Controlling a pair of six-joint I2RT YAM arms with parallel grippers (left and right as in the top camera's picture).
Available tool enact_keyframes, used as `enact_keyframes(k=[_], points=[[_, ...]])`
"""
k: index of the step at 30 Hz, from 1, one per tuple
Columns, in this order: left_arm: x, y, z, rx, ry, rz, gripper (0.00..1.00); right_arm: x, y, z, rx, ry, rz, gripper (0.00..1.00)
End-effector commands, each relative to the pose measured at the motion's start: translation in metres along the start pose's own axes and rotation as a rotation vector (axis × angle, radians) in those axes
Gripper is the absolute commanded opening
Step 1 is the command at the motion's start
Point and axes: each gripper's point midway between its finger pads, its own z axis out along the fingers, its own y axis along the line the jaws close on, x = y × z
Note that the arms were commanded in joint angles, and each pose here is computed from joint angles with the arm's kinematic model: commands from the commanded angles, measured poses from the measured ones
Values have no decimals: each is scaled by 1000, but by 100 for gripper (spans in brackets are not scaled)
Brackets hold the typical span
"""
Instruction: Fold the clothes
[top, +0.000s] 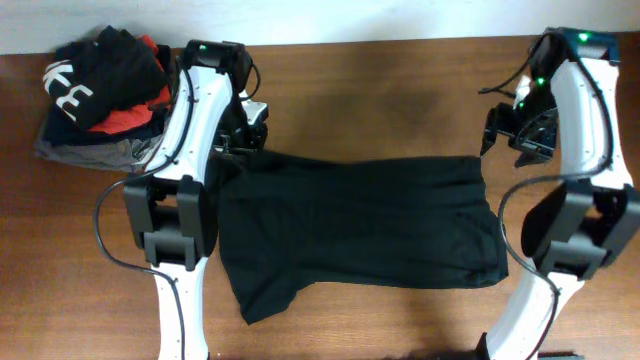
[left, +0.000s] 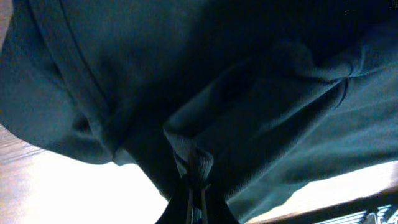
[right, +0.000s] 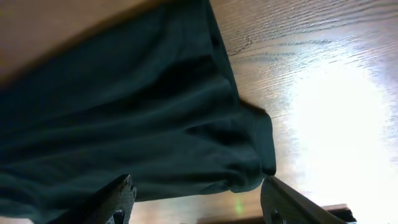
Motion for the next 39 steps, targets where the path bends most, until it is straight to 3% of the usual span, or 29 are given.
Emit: enact_keyframes(k=[1, 5, 7, 10, 19, 28, 30, 32, 39], points=[[3, -1, -9, -3, -21, -38, 1, 13, 16, -24, -43, -59, -40, 70], [5, -9, -6, 12, -7, -37, 2, 21, 25, -41, -52, -106, -69, 70], [10, -12, 2, 11, 24, -35, 14, 26, 30, -48, -55, -126, -85, 70], [23, -13, 20, 9, 101, -37, 20, 34, 41, -56, -64, -152, -118, 70], [56, -9, 53, -1, 267, -54, 11, 61, 86, -65, -81, -176, -251, 70], [60, -15, 17, -1, 157, -47, 11, 71, 107, -62, -80, -170, -307, 71], [66, -19, 4, -4, 123, -48, 21, 70, 108, -62, -83, -176, -300, 73], [77, -22, -6, -5, 104, -41, 27, 69, 108, -62, -83, -177, -300, 74], [124, -26, -15, 2, 106, -41, 27, 66, 116, -64, -120, -195, -307, 75]])
